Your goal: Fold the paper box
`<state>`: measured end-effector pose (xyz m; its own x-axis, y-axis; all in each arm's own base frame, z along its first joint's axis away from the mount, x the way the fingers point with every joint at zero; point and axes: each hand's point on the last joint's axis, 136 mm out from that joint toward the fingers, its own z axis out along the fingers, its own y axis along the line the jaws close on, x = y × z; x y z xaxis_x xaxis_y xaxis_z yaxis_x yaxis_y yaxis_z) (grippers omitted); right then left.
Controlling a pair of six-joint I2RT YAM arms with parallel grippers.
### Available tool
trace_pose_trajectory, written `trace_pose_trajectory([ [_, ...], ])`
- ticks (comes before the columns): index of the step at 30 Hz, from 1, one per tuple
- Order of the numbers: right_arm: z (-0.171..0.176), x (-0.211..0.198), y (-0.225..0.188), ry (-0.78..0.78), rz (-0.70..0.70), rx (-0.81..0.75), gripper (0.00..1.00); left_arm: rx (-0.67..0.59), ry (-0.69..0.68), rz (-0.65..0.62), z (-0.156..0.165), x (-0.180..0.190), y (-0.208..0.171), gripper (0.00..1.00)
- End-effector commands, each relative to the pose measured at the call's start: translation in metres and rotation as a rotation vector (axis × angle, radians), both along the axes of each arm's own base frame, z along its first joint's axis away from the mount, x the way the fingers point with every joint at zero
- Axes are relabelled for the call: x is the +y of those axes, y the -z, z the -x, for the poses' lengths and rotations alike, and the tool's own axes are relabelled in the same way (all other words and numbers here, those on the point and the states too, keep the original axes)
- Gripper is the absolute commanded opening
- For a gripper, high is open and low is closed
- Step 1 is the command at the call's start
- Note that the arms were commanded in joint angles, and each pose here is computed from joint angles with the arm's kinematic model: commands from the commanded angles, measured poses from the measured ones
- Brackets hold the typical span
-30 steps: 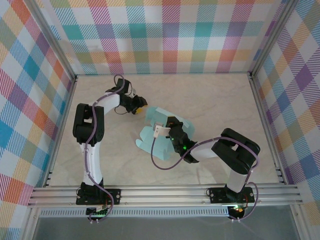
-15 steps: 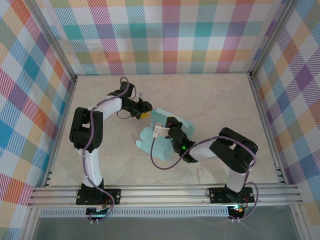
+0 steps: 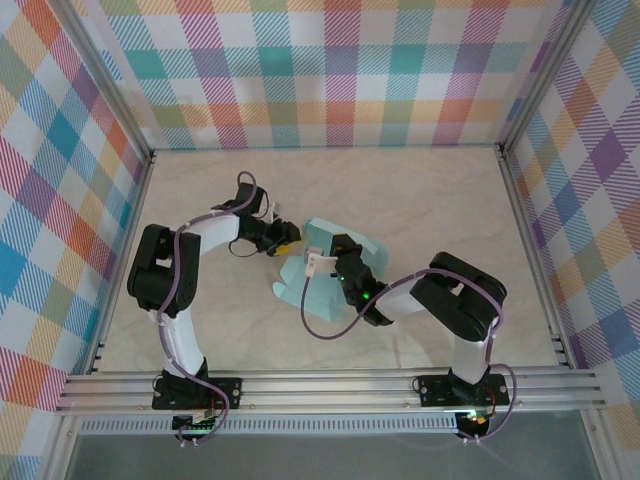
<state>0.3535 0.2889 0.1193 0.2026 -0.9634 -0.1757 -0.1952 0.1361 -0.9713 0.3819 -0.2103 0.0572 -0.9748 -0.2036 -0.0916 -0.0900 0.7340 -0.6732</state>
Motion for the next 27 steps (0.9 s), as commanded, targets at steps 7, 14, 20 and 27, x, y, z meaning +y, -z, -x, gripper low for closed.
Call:
trace_pose_trajectory([
  [7,0.000,0.008,-0.011,-0.017,-0.030,-0.028,0.00,-0.318,0.052,-0.012,-0.014,-0.002,-0.036,0.53],
  [14,0.007,0.003,-0.008,-0.024,-0.061,0.032,0.00,-0.548,0.160,-0.034,-0.014,-0.003,-0.058,0.67],
  [20,0.007,0.002,-0.010,-0.024,-0.062,0.031,0.00,-0.578,0.273,-0.038,-0.016,-0.012,-0.053,0.65],
  [27,0.005,0.001,-0.011,-0.020,-0.068,0.032,0.00,-0.551,0.408,0.125,0.000,-0.043,-0.051,0.45],
])
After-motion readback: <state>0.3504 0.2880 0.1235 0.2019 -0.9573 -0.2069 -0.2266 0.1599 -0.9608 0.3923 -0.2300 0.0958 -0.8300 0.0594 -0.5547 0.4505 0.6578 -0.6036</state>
